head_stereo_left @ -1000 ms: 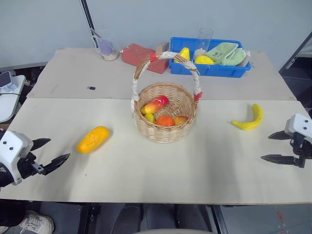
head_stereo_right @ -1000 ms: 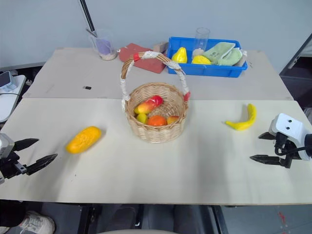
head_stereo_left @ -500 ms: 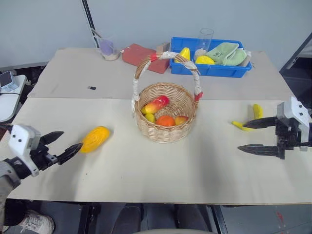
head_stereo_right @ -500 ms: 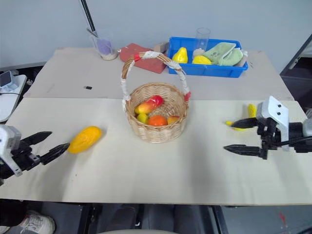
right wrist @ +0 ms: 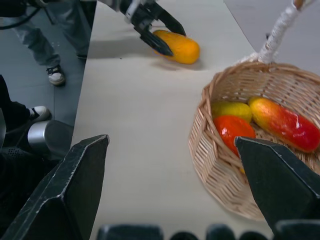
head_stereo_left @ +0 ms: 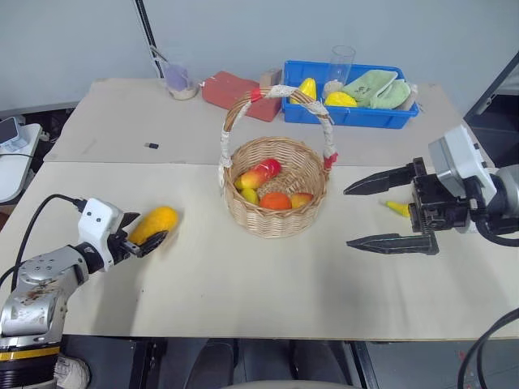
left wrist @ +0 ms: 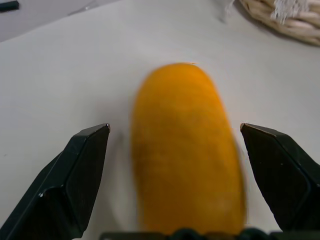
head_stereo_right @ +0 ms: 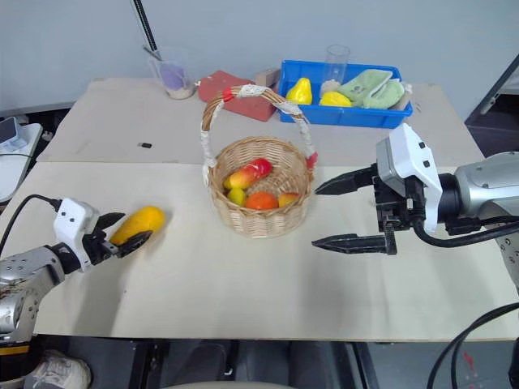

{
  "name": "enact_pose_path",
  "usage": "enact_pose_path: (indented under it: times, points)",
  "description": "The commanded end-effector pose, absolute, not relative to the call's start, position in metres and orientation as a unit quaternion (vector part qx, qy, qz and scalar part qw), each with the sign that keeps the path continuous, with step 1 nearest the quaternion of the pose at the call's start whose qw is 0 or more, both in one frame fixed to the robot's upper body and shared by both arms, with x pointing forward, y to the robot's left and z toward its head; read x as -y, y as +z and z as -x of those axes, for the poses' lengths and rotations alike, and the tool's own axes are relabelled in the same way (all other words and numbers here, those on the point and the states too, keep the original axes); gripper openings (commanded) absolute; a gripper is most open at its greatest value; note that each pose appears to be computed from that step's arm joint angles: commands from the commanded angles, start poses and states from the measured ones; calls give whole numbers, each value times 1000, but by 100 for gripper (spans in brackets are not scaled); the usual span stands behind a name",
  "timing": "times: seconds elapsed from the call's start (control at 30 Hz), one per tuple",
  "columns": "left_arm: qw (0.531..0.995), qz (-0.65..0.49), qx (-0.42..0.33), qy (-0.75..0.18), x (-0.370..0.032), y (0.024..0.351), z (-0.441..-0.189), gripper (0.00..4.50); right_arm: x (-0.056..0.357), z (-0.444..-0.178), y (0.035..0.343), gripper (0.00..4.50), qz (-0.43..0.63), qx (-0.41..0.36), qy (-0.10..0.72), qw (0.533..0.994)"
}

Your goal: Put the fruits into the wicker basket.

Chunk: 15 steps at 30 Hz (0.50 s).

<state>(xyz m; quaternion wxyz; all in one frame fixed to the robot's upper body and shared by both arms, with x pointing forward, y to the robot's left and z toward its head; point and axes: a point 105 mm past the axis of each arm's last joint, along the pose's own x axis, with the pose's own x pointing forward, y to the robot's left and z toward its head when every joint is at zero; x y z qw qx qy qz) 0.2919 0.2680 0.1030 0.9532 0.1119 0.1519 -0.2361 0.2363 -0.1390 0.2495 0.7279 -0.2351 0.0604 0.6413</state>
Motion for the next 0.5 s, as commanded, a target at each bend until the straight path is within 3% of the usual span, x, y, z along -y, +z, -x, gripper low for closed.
enact_pose_path:
  times: [0.03, 0.13, 0.23, 0.37, 0.5]
  points:
    - [953, -125, -134, -240, -266, 109, -297, 450, 132, -236, 258, 446, 248, -33, 647, 720]
    - [955, -117, -132, -237, -266, 106, -299, 370, 130, -238, 257, 450, 252, -24, 647, 719]
    - [954, -111, -132, -246, -264, 104, -298, 253, 130, -240, 256, 450, 252, -21, 646, 721]
    - [948, -105, -135, -269, -258, 104, -291, 252, 132, -241, 255, 450, 253, -20, 642, 724]
    - [933, -73, -96, -340, -231, 133, -278, 252, 137, -242, 255, 450, 255, -23, 629, 734]
